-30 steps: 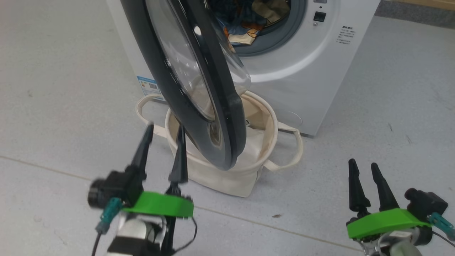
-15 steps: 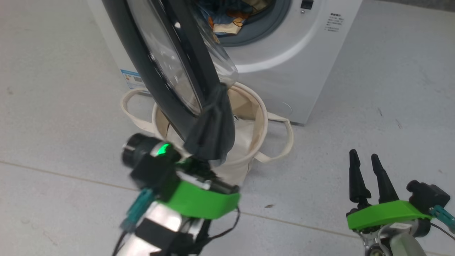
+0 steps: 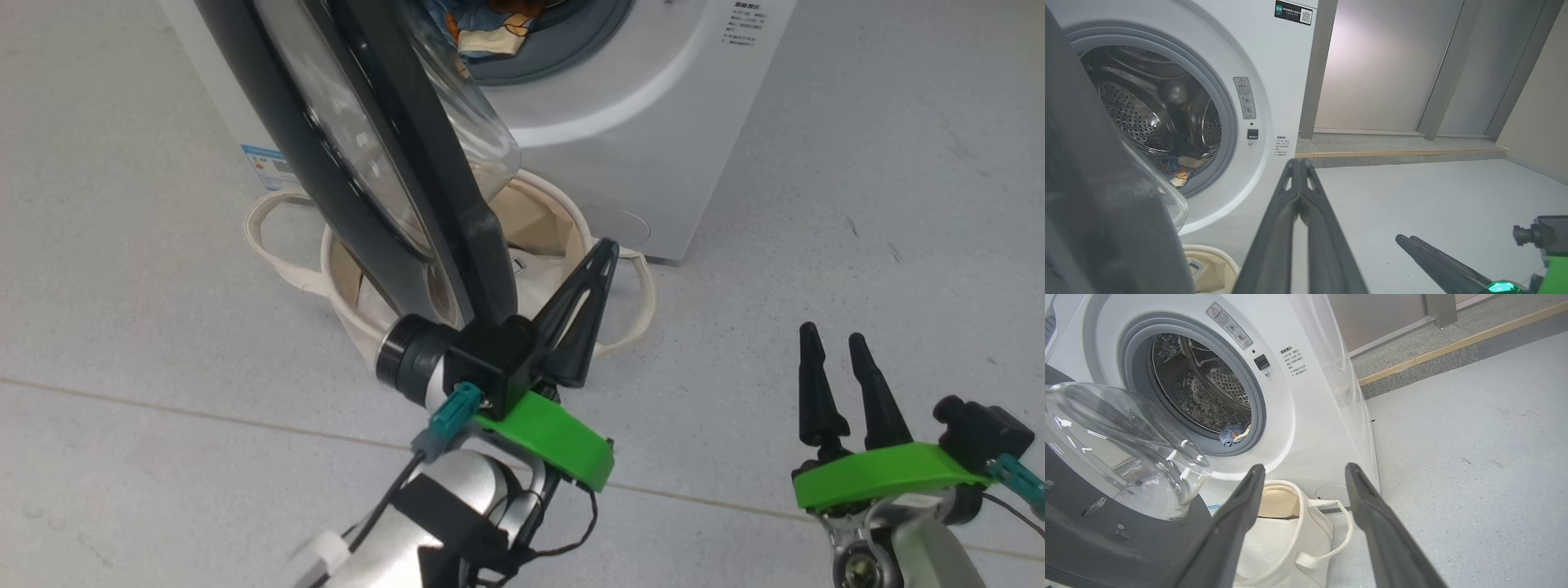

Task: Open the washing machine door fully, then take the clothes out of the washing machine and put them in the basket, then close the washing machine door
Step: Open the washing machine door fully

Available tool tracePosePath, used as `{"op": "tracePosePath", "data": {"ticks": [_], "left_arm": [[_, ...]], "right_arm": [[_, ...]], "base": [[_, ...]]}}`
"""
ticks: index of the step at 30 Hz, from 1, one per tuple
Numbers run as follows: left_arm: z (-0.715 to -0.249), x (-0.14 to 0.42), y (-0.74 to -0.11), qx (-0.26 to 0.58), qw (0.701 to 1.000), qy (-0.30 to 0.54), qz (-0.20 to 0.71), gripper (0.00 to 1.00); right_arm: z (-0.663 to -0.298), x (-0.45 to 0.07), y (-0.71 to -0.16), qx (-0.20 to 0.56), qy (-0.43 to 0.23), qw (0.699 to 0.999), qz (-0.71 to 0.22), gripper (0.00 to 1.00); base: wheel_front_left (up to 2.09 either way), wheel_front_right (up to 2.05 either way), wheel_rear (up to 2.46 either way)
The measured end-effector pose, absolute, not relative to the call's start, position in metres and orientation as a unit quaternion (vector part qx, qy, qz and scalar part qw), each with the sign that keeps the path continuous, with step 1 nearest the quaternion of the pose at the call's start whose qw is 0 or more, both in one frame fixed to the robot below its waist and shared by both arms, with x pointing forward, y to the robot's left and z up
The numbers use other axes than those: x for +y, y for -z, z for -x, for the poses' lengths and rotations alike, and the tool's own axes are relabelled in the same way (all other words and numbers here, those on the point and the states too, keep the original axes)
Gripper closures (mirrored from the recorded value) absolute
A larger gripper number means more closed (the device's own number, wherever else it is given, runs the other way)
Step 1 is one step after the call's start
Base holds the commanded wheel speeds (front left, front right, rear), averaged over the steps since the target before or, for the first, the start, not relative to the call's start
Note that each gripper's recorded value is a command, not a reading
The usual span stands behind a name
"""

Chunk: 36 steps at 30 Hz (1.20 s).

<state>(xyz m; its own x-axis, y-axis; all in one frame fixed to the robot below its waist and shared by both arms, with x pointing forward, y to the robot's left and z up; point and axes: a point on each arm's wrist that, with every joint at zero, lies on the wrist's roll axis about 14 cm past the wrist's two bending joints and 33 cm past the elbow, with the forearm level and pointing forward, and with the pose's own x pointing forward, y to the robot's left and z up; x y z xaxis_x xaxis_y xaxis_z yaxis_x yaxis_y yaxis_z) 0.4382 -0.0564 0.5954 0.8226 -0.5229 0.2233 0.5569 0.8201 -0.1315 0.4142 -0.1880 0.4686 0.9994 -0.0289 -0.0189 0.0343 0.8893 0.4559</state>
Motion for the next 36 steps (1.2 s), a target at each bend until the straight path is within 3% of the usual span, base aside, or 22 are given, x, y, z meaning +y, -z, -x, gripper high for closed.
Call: {"op": "tracePosePath", "data": {"ticks": [17, 36], "left_arm": [[-0.449, -0.029, -0.535, -0.027, 0.973, 0.227, 0.041, 1.0], [-0.439, 0.013, -0.531, -0.021, 0.985, 0.169, 0.035, 1.0]], "right_arm": [[-0.419, -0.165, -0.472, 0.008, -0.016, 0.97, -0.243, 0.0], [-0.426, -0.127, -0.472, 0.019, -0.066, 0.966, -0.248, 0.0]], "base": [[0.0, 0.0, 0.0], [0.0, 0.0, 0.0]]}}
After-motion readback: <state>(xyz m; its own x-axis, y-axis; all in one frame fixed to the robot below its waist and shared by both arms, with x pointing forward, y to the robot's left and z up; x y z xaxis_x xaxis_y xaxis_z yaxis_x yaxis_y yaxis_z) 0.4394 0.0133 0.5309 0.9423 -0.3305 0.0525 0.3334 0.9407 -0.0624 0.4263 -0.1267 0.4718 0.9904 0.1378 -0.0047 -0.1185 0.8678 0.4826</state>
